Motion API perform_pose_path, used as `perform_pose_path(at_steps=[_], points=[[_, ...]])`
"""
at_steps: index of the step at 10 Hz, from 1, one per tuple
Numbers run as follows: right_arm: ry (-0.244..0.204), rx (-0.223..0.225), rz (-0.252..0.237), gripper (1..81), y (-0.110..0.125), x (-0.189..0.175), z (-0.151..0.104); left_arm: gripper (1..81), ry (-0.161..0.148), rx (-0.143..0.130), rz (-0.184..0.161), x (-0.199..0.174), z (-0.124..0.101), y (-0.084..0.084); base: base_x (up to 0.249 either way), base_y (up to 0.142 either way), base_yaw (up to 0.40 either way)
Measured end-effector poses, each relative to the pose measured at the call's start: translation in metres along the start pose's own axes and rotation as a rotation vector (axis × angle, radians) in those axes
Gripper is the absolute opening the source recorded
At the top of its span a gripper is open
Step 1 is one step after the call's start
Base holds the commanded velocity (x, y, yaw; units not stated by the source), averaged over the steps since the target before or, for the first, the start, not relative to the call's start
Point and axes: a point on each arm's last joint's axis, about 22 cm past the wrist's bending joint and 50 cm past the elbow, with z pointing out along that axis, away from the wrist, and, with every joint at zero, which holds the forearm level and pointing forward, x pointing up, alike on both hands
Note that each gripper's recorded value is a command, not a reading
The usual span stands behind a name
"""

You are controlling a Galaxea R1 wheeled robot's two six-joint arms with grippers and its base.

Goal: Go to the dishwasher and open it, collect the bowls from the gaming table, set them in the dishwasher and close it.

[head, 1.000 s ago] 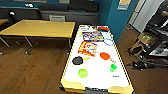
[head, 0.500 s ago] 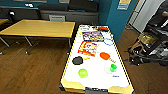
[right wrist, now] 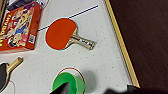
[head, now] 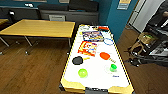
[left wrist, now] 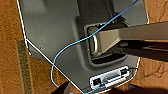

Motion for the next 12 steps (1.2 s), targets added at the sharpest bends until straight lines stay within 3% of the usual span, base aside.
perform_pose_path(at_steps=[4, 10, 12], points=[[-0.027, 0.036, -0.008, 81.1, -0.049, -0.008, 0.045, 81.1, -0.003, 0.000, 0.000, -0.001, 0.000, 0.000, 0.000, 0.000, 0.000], [-0.050, 0.009, 0.017, 81.1, -0.033, -0.027, 0.060, 81.1, -0.005, 0.000, -0.001, -0.001, 0.000, 0.000, 0.000, 0.000, 0.000], [-0.067, -0.005, 0.025, 81.1, -0.023, -0.033, 0.072, 81.1, -0.026, -0.004, -0.009, -0.012, 0.001, 0.001, 0.000, 0.000, 0.000]])
